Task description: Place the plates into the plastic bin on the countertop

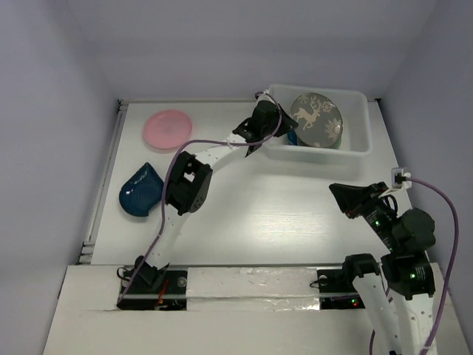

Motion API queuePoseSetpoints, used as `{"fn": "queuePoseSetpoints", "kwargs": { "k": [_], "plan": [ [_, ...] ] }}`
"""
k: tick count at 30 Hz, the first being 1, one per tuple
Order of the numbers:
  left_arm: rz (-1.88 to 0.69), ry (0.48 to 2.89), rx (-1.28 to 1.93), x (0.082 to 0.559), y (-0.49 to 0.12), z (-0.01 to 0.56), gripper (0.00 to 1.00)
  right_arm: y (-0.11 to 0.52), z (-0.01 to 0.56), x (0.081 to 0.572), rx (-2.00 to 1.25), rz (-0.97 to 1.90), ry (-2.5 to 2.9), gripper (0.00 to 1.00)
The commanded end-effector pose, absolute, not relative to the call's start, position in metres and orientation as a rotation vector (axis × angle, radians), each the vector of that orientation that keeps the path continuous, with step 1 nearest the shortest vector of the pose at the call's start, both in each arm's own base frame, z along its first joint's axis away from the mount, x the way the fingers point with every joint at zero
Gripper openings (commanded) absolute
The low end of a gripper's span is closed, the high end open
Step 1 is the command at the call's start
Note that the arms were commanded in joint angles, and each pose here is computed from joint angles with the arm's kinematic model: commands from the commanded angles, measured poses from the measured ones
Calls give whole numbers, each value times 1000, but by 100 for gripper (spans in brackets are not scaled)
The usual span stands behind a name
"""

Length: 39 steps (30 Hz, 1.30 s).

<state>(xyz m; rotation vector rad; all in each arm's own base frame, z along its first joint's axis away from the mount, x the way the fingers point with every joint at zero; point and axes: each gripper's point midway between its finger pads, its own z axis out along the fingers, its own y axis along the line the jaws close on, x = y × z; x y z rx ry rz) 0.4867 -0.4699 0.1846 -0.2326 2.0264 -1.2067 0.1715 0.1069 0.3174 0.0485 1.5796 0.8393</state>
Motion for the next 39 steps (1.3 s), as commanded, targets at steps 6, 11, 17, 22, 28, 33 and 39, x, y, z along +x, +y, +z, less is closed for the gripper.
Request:
{"fn": "queuePoseSetpoints", "kwargs": {
  "k": [6,11,17,22,28,33,39],
  "plan": [
    [-1328,1805,-168,504,-493,271,0,107,330,167,20,835,1540,25],
    [-1265,1845,-169,512,-493,251,0,107,328,168,21,834,1546,25],
    [-1212,1883,-160,512,-490,235,17,105,326,169,28,821,1553,25],
    [-1151,1906,-155,514,-478,230,19,102,331,166,29,796,1548,26],
    [-1104,1933,-142,513,-467,225,26,103,331,165,27,808,1551,26],
    [-1028,1977,-111,512,-453,217,40,104,328,165,26,814,1560,26],
    [-942,1938,-90,508,-429,239,58,106,328,168,26,825,1564,26]
  ]
}}
